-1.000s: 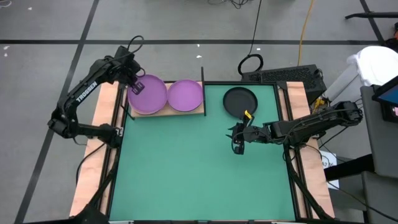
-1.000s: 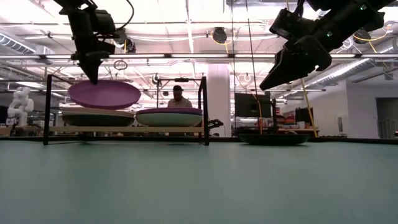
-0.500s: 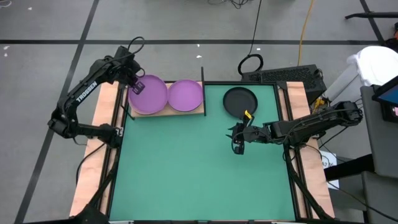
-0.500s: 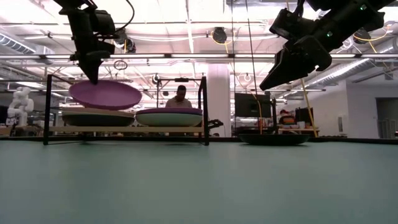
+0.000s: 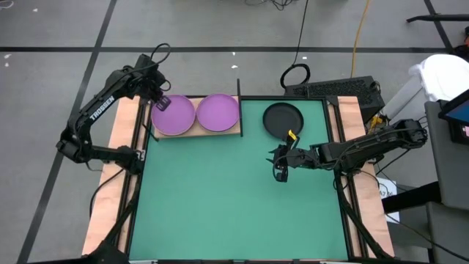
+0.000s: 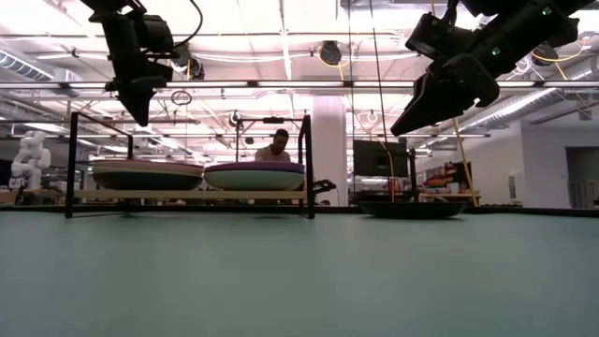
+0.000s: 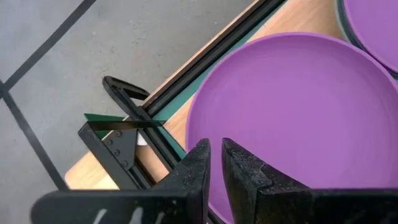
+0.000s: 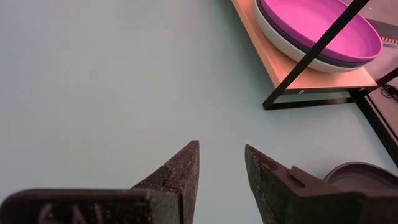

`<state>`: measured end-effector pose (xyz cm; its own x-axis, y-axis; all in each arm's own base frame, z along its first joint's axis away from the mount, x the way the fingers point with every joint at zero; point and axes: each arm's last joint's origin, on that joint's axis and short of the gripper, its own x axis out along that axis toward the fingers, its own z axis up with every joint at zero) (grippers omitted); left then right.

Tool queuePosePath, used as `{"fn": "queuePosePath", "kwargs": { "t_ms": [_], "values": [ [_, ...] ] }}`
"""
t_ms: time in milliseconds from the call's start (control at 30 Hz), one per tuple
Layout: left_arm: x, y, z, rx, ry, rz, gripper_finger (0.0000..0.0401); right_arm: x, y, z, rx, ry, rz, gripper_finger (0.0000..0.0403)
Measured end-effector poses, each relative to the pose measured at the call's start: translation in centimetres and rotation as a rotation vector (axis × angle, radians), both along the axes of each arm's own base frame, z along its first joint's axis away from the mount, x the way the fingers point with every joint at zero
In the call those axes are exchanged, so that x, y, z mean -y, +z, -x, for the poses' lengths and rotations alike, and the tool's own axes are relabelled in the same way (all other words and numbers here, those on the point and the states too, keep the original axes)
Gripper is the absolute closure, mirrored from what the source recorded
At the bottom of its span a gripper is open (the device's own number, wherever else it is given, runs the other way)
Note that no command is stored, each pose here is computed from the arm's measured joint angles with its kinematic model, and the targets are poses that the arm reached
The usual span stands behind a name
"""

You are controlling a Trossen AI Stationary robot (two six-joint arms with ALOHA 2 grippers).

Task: Place and stack plates onto a shelf
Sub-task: Stack the black plate on top of the right violet plate on the shelf

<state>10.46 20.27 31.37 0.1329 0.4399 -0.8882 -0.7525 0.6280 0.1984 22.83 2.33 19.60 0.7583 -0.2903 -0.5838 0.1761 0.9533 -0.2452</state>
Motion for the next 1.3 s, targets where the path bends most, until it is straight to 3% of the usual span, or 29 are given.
{"fn": "queuePosePath", "kwargs": {
  "t_ms": [267,500,800,1000,1167,1300],
  "values": [
    [1.0,-1.7,-1.1,-0.014,-0.107,0.065,0.0353,0.0,0.0,0.0,0.001,-0.005,-0.001,0.0291],
    [3.0,-2.2,-2.8,0.007,-0.166,0.077,0.0352,0.2,-0.2,-0.1,0.013,-0.089,-0.009,0.0291],
    [9.2,1.1,-4.9,0.210,-0.363,-0.072,0.0352,2.4,-1.1,-0.3,-0.046,-0.217,0.061,0.0291],
    [13.3,3.1,-5.2,0.361,-0.524,-0.145,0.0352,4.4,-1.6,-0.4,-0.104,-0.211,0.071,0.0291],
    [15.5,3.4,-5.7,0.376,-0.569,-0.170,0.0352,5.7,-2.4,-0.5,-0.160,-0.213,0.072,0.0291],
    [17.0,1.7,-6.5,0.371,-0.612,-0.167,0.0352,6.2,-3.3,-0.7,-0.221,-0.179,0.092,0.0291]
  ]
}}
